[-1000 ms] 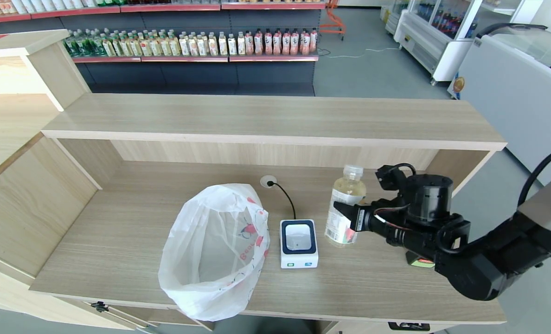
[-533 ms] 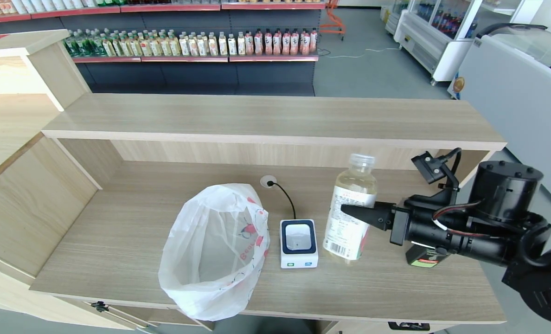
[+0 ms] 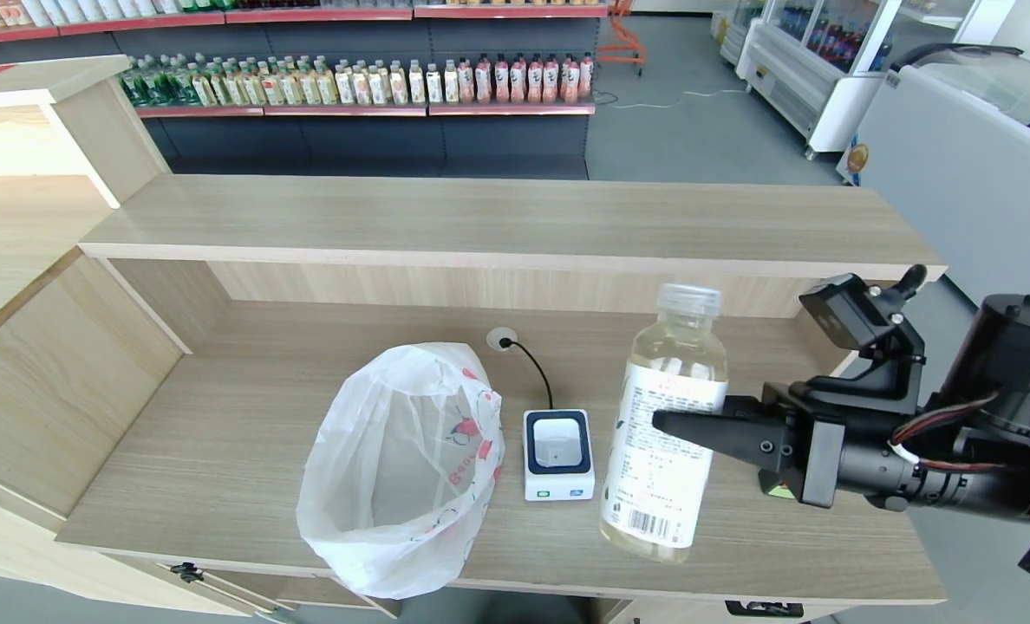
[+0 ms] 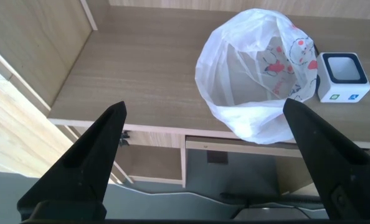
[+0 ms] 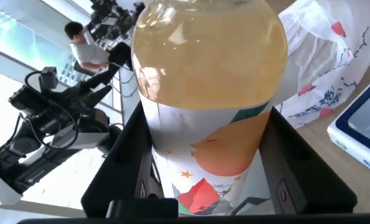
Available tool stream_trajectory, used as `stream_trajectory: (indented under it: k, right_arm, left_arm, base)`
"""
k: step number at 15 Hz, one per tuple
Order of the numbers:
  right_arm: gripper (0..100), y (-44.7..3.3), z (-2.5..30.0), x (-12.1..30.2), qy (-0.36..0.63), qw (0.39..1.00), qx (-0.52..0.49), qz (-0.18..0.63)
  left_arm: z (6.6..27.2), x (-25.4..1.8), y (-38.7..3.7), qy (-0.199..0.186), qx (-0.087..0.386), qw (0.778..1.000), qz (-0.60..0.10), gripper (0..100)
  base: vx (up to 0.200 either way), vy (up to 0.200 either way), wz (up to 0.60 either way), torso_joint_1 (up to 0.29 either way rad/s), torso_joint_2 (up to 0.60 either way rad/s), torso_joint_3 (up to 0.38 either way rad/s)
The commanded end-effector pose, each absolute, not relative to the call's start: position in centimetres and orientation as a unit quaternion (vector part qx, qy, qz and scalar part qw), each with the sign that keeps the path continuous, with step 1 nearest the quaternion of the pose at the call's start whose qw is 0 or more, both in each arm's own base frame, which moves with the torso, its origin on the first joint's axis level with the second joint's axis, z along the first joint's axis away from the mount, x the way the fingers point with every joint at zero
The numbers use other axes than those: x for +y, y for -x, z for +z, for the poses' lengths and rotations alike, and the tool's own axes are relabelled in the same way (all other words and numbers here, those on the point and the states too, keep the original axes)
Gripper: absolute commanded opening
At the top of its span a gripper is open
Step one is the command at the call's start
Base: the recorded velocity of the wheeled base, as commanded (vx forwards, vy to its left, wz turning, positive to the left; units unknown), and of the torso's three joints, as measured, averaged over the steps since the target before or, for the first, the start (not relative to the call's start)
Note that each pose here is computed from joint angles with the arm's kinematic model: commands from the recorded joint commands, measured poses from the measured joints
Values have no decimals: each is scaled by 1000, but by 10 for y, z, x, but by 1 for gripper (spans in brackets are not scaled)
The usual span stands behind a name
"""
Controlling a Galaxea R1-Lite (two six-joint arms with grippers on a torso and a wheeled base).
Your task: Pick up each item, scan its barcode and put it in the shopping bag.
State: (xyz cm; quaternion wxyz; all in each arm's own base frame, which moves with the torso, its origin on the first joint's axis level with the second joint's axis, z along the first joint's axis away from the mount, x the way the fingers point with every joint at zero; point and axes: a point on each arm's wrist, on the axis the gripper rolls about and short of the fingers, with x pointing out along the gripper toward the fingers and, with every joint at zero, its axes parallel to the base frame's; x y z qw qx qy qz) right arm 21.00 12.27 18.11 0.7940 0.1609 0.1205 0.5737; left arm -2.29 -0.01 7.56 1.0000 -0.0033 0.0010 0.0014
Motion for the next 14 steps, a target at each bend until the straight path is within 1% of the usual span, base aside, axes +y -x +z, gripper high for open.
stream_trajectory:
  k: [1, 8, 11, 14]
  right_arm:
    - [0, -202, 187, 126, -159, 784, 113, 589]
    - [0, -199, 183, 133, -157, 768, 124, 608]
    - [0, -197, 177, 136, -157, 765, 137, 610]
    - [0, -194, 182, 135, -166, 761, 136, 612]
  left_arm:
    - [76, 0, 23, 4, 0, 1000, 2, 100]
    - [76, 0, 23, 4, 1, 1000, 2, 100]
    - [76, 0, 23, 4, 1, 1000, 2, 100]
    - [76, 0, 23, 3, 1, 1000, 2, 100]
  base:
    - [0, 0, 0, 0, 0, 0]
    - [0, 0, 0, 0, 0, 0]
    - [0, 0, 0, 0, 0, 0]
    - [0, 0, 0, 0, 0, 0]
